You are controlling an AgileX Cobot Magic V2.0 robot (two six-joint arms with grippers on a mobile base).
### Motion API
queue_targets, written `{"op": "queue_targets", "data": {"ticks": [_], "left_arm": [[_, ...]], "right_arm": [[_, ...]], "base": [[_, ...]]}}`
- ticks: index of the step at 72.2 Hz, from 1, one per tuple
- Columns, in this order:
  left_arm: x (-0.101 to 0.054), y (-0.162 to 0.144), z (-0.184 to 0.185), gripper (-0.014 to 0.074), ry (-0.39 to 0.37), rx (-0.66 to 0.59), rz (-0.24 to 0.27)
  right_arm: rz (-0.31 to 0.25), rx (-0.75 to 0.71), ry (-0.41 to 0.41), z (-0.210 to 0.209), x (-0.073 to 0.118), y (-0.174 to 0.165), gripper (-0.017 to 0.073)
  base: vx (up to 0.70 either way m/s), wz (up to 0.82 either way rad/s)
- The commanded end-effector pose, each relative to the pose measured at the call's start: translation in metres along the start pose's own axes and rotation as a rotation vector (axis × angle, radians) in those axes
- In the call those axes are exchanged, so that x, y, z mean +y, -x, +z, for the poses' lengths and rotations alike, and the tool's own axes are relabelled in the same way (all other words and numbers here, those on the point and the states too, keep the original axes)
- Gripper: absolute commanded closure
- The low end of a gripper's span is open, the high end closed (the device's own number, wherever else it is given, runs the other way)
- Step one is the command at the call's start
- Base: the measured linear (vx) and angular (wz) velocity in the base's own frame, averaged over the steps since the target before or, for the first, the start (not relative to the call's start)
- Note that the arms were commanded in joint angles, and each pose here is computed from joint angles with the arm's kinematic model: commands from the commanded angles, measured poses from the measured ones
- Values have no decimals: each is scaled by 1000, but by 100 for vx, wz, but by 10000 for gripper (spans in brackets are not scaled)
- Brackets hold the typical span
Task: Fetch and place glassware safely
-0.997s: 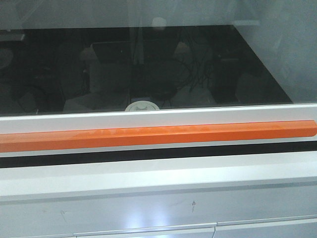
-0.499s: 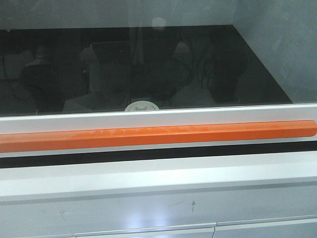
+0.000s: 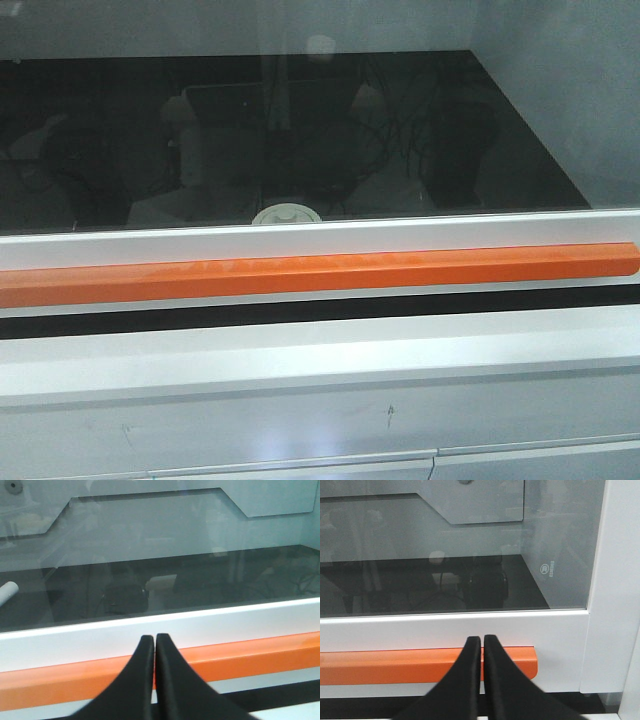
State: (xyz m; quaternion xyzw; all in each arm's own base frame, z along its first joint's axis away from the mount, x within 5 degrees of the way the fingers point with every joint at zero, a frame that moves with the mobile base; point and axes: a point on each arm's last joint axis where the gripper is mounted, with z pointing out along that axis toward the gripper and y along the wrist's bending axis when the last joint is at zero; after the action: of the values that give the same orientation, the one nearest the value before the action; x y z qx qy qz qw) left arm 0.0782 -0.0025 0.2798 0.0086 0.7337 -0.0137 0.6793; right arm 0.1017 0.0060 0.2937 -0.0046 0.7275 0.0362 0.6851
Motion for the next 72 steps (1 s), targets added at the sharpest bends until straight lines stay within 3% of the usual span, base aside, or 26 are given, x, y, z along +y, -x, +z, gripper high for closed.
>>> {"op": "queue_targets", "data": {"ticks": [1,12,28,46,72], "left_arm": [[-1,14,0,601,-12,-63,-32],[-1,5,2,601,-11,-16,-34],[-1,-17,6,601,-9,34,-78],[-1,-19,6,601,-8,52,-77],[0,-35,31,601,0,148,-77]], "right_arm": [[-15,-89,-1,0,0,17,564],[-14,-44,46,7,6,12,563],[-33,76,139,32,19,-2,563],[-32,-8,221,43,32,-34,563],[-48,90,238,62,39,-62,563]], "base": [[0,0],[0,0],[0,0],[0,0],[0,0]]}}
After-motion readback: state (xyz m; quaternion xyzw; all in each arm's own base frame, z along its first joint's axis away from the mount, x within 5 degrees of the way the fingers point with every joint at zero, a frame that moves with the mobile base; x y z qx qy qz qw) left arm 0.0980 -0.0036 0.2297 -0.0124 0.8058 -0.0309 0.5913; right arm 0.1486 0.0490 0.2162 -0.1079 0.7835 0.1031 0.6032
